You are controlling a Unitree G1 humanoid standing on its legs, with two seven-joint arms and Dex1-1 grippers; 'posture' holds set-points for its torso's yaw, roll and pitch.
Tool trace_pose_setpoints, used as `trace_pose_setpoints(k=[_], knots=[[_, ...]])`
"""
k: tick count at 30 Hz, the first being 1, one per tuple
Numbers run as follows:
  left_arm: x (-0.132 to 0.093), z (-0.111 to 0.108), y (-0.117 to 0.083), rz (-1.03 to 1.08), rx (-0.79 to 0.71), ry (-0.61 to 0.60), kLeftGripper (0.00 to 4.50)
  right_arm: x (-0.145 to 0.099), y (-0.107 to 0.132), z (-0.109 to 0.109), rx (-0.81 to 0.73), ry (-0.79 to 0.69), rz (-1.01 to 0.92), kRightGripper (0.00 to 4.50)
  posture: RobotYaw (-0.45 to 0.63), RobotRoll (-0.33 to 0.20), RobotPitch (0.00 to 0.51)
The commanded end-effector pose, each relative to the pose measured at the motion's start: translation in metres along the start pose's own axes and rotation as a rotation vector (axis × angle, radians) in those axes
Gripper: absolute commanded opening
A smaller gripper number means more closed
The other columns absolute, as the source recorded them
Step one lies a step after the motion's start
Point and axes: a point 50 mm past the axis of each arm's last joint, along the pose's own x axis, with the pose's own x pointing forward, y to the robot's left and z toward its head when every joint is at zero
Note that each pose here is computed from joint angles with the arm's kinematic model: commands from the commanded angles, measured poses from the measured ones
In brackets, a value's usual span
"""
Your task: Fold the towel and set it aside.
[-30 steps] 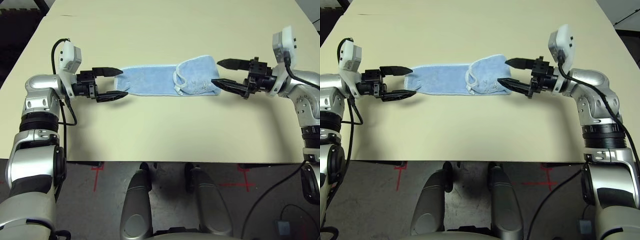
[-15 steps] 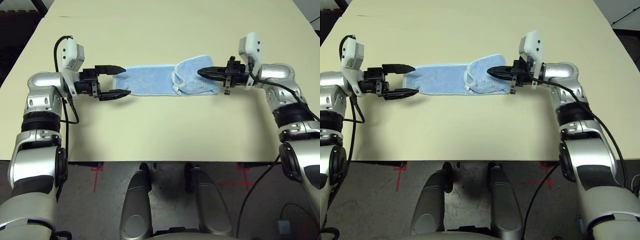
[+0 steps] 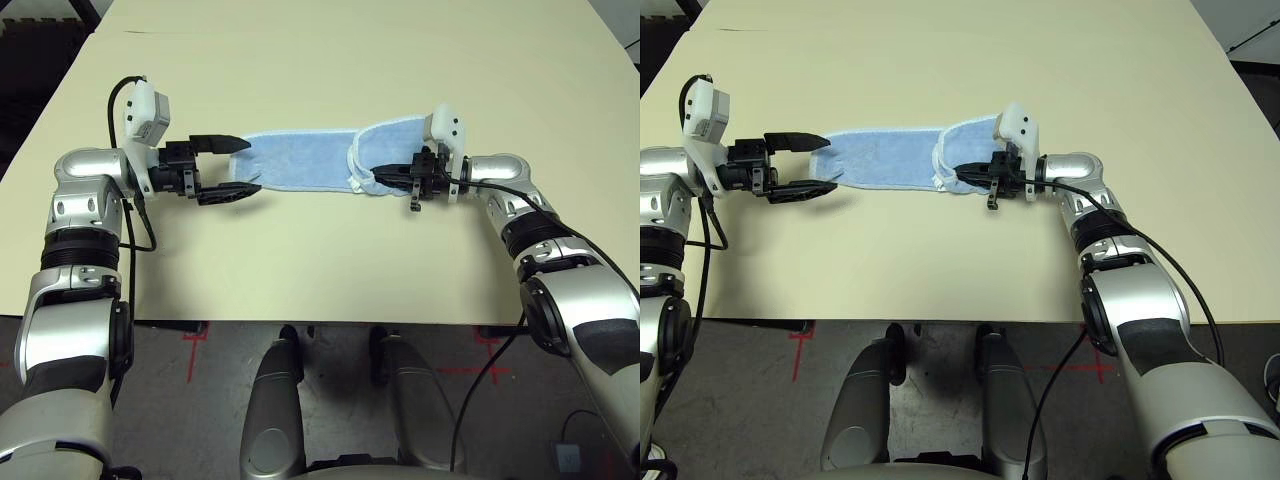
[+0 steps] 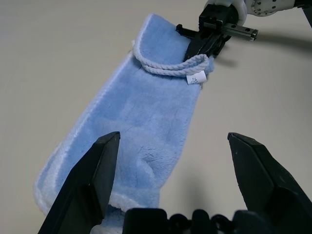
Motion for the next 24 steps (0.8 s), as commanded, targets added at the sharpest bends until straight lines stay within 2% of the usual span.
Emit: trace_pose_setpoints(k=[1,6,12,18,24], knots=[[-0.001,0.0,-0.001,-0.005,0.001,0.007,4.5,-0.005,-0.002,0.004,0.016,-0.033,0.009,0.07,-0.01,0.0,0.276],[-0.001,0.0,-0.001,-0.004,0.001,0.004,4.5,-0.019,-0.018,0.034,0.01,-0.154,-0.05,0.07,-0.03,0.0,0.273],[0.0,-0.001,0.0,-0.002,0.0,0.0,4.5,-0.025,-0.03,0.038,-0.008,-0.126,-0.177,0.07,-0.03,0.0,0.273],[-0.001,-0.001,-0.001,-0.002,-0.002,0.002,4.5,-0.006,-0.035,0.025,0.056,-0.019,-0.358,0.07,-0.01,0.0,0.277],[-0.001,-0.001,-0.002,-0.006,-0.004,0.006,4.5,0.01,-0.024,-0.006,0.16,0.13,-0.413,0.07,0.0,0.0,0.282]])
